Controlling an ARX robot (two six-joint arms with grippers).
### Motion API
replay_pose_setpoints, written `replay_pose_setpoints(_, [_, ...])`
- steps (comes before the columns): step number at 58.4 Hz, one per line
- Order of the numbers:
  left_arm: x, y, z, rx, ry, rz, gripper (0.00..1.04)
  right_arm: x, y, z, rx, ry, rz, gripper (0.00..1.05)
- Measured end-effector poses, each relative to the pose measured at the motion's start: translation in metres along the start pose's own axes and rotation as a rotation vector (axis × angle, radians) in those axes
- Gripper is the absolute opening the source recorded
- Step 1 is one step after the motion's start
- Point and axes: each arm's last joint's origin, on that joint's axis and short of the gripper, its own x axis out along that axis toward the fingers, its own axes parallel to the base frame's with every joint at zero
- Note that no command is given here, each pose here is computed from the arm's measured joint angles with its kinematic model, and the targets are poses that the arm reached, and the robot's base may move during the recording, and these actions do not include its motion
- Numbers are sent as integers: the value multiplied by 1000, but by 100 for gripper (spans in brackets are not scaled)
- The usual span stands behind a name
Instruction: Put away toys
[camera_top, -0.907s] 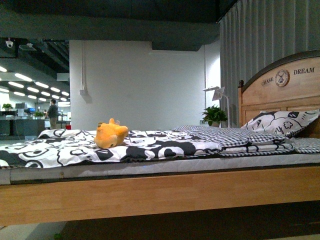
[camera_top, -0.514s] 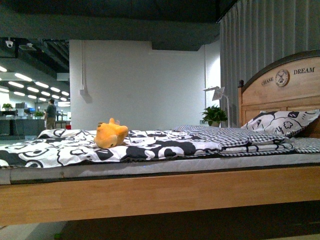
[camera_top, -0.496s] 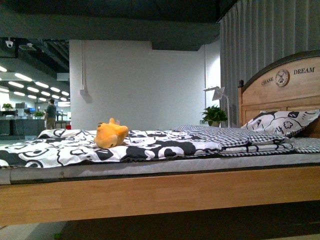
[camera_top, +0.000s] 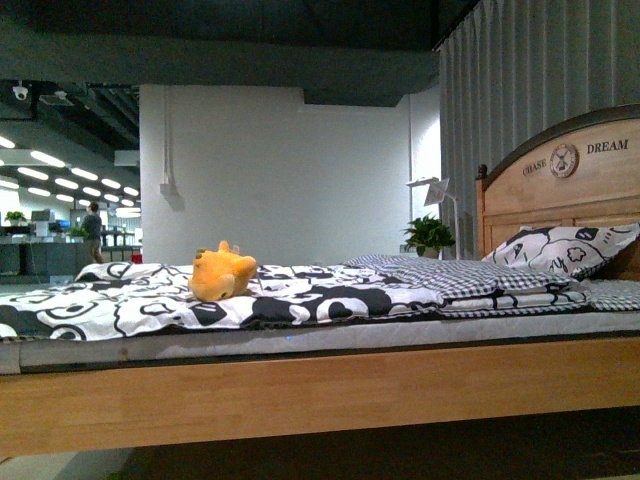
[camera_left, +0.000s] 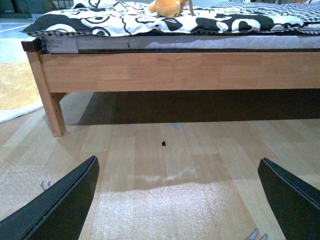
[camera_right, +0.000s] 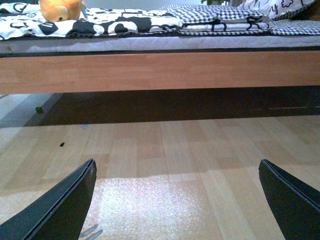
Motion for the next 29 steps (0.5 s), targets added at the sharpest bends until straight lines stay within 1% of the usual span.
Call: replay_pose_setpoints(29, [0, 0, 0, 0, 0, 0, 98, 0, 0, 0, 0, 0, 0, 98])
